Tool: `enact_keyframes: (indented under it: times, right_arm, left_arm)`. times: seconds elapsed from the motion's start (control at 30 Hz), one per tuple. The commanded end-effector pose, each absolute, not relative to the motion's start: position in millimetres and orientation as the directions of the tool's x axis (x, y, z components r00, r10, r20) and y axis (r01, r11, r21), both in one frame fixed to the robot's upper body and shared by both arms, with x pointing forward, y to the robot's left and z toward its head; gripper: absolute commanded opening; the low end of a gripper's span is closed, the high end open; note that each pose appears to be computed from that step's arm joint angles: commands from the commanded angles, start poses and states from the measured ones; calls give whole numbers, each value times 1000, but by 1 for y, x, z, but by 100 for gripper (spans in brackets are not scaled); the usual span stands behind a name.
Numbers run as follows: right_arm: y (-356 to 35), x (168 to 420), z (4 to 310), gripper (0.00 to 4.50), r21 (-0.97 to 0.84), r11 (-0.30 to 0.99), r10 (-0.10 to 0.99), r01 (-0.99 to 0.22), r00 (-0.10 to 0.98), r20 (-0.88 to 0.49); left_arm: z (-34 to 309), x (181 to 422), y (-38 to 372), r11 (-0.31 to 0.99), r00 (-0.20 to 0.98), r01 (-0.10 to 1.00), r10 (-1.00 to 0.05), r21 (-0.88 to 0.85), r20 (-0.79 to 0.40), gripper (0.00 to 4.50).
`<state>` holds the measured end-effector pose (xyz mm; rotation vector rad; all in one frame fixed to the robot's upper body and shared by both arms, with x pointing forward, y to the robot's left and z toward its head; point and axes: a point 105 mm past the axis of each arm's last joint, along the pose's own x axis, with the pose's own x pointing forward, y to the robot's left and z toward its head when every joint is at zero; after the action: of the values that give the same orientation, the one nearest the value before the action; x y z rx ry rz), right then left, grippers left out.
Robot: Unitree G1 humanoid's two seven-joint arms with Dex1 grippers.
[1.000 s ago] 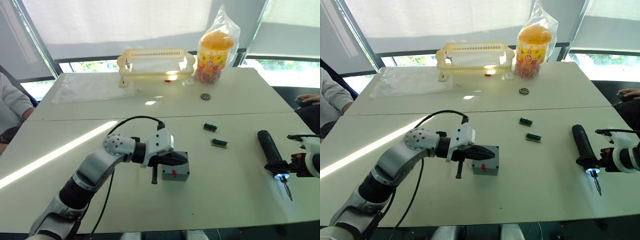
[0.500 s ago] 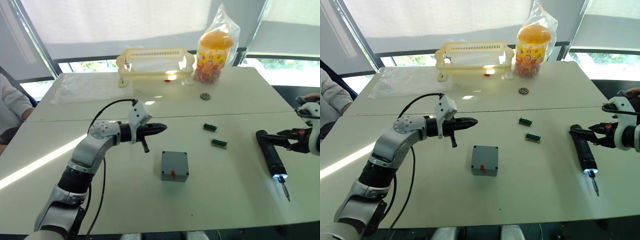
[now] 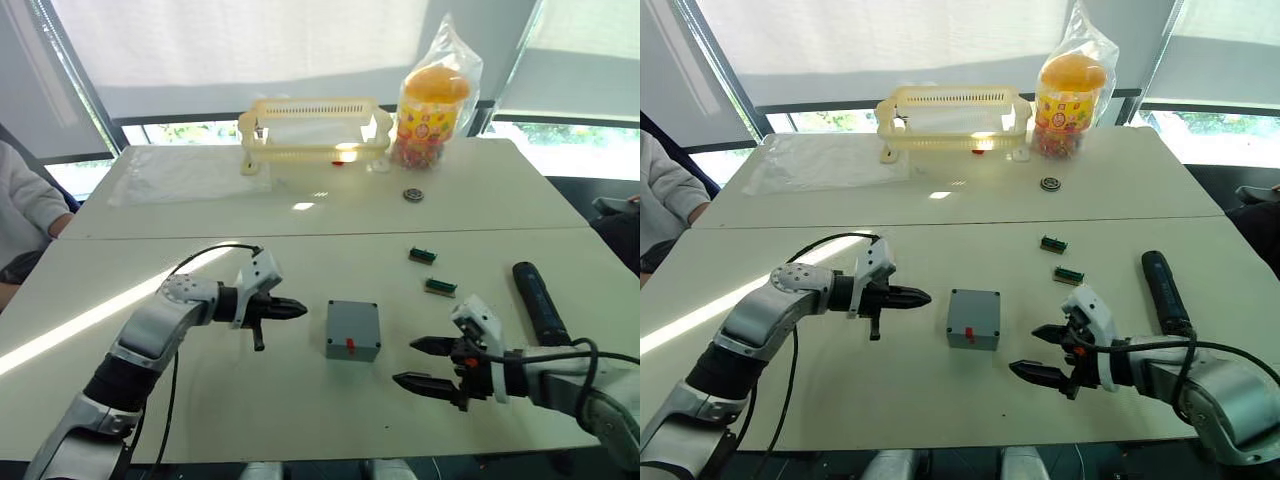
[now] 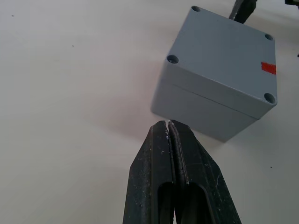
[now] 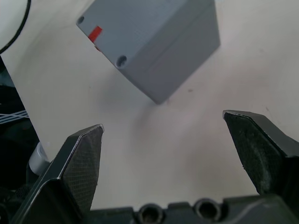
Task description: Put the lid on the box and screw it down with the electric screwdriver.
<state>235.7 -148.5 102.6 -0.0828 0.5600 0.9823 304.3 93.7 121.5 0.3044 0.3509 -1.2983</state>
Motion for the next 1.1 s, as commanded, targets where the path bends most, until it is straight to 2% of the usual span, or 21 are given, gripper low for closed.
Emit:
enact_keyframes:
  times: [0.03, 0.2, 0.37, 0.67, 0.87, 1.0, 1.1]
  right_arm:
    - [-137, 244, 98, 448, 135, 548, 768, -826, 433, -471]
    - [-122, 241, 92, 448, 181, 506, 802, -843, 383, -457]
    - [-106, 233, 94, 448, 244, 450, 843, -859, 319, -434]
    - [-93, 218, 94, 448, 284, 400, 866, -872, 258, -429]
    - [-98, 214, 96, 448, 273, 429, 852, -861, 286, -439]
    - [-115, 222, 102, 448, 219, 479, 819, -850, 343, -460]
    - [-135, 232, 106, 448, 131, 508, 778, -851, 389, -493]
  left_arm:
    - [114, 295, 87, 178, 178, 983, -867, 46, -465, 0]
    - [106, 297, 81, 159, 171, 985, -859, 66, -483, 0]
    - [104, 315, 70, 181, 226, 974, -858, 139, -462, 0]
    - [99, 330, 52, 135, 225, 965, -864, 224, -450, 0]
    - [100, 341, 56, 171, 275, 950, -856, 263, -437, 0]
    - [101, 343, 72, 204, 311, 941, -837, 270, -451, 0]
    - [104, 335, 92, 225, 325, 940, -821, 258, -470, 0]
